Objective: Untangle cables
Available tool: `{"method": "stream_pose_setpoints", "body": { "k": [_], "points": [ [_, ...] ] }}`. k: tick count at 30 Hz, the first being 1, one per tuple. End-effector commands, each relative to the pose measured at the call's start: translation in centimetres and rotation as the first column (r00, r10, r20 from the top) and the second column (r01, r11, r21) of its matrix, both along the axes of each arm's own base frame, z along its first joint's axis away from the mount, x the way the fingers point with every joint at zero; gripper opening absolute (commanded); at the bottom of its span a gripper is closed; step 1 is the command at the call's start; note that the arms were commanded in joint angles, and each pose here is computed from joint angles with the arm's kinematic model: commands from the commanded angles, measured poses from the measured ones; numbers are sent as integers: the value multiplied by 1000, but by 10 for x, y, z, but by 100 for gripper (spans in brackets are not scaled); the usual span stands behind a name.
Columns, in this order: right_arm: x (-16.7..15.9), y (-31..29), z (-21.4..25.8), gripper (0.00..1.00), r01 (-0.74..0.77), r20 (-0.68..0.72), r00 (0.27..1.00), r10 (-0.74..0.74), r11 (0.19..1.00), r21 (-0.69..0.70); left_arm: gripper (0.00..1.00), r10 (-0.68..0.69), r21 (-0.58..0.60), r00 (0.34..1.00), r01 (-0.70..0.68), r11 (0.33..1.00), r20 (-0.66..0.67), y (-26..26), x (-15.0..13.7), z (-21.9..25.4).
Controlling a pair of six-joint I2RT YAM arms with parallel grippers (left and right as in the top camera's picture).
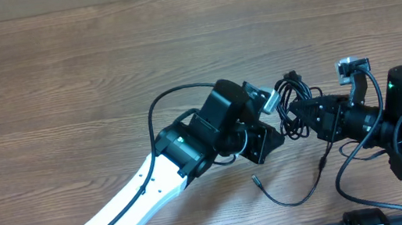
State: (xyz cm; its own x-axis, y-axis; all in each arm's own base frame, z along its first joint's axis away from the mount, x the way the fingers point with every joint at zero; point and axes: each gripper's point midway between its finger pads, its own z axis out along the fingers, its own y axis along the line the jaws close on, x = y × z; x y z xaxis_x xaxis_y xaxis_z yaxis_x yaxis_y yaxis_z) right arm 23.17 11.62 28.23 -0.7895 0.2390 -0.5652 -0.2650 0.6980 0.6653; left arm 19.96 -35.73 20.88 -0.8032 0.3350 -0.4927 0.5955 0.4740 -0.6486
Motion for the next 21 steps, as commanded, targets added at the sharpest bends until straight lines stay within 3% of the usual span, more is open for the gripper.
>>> {"method": "stream_pose_setpoints", "body": {
  "k": [1, 4, 8, 12, 16, 21],
  "points": [
    [0, -2, 5, 4, 15, 18, 1000, -15, 1000, -14, 4, -89, 11, 993, 88, 996, 77, -2, -7, -2],
    [6, -19, -9, 4, 148, -57, 987, -151, 987, -54, 5, -143, 31, 980, 140, 990, 140, 3, -9, -3],
    [10, -40, -22, 4, 318, -152, 932, -328, 944, -87, 15, -141, 57, 963, 132, 990, 230, 8, -2, 2],
    [10, -41, -22, 4, 366, -202, 907, -369, 929, -53, 16, -66, 93, 944, 38, 995, 324, 17, 16, 10],
    [10, -40, -24, 4, 400, -254, 883, -394, 916, -27, 23, -110, 63, 895, 91, 994, 432, 9, 16, 25],
    [11, -34, -28, 4, 375, -292, 886, -361, 927, -10, 35, -233, 105, 781, 212, 972, 579, -1, 8, 31]
  ]
}}
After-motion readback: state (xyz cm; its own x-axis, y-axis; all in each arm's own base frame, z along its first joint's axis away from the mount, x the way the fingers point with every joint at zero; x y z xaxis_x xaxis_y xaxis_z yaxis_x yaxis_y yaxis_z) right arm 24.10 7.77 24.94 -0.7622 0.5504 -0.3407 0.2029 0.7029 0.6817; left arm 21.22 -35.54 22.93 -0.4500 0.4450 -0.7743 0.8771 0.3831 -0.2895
